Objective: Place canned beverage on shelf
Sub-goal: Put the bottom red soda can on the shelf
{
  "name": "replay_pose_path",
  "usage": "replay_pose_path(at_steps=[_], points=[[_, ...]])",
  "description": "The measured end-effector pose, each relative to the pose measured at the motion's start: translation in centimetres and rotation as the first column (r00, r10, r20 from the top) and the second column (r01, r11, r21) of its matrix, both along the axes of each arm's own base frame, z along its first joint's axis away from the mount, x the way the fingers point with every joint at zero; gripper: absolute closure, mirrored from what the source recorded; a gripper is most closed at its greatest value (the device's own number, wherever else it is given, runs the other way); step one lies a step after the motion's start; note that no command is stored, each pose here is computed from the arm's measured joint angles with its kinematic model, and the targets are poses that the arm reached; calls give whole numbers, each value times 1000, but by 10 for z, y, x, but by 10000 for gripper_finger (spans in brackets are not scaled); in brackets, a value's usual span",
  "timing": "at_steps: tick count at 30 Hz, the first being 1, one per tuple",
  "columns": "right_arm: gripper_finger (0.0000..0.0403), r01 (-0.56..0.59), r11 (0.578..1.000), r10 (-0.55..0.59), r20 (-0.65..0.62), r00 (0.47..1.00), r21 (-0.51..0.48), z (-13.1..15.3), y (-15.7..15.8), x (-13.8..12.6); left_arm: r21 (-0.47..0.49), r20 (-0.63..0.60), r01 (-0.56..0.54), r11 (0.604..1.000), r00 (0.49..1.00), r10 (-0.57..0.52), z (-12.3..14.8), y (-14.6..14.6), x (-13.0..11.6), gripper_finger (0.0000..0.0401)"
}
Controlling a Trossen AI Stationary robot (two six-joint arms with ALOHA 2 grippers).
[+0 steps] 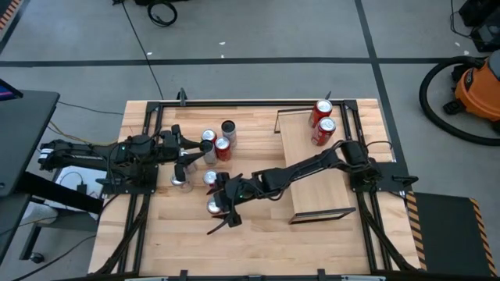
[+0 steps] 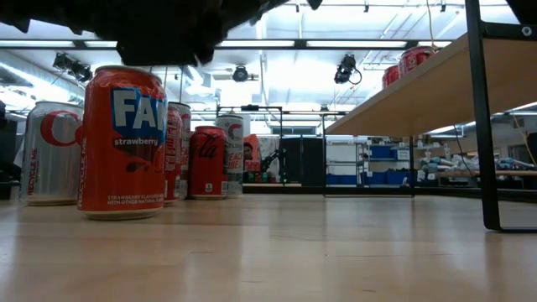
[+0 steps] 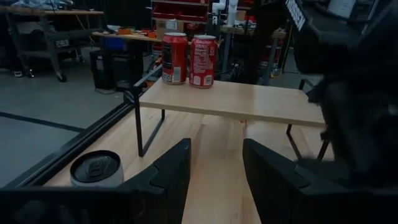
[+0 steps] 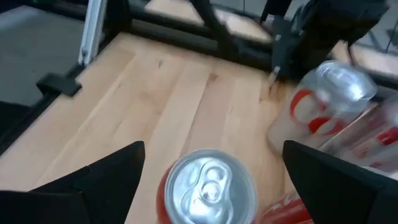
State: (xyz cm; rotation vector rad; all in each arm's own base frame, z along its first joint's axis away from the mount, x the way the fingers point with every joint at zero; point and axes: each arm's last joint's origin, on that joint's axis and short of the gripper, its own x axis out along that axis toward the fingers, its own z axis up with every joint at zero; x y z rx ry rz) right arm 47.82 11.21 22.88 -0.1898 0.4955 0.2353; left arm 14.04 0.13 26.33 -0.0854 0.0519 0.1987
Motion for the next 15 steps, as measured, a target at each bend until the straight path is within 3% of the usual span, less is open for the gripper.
replay_pose_path(at_steps=[6,10,15], points=[[13,-12,998,14,34,999,-61,31,-8,-12,-20,6,-41,999,999,41,0,1,0,246],[21,-37,994,42,50,998,-104,60,-20,-26,-109,14,-133,985,991,135,-1,4,0,246],[38,-62,996,61,-12,998,-66,88,-34,-49,-248,29,-230,941,969,244,-3,6,4,246]])
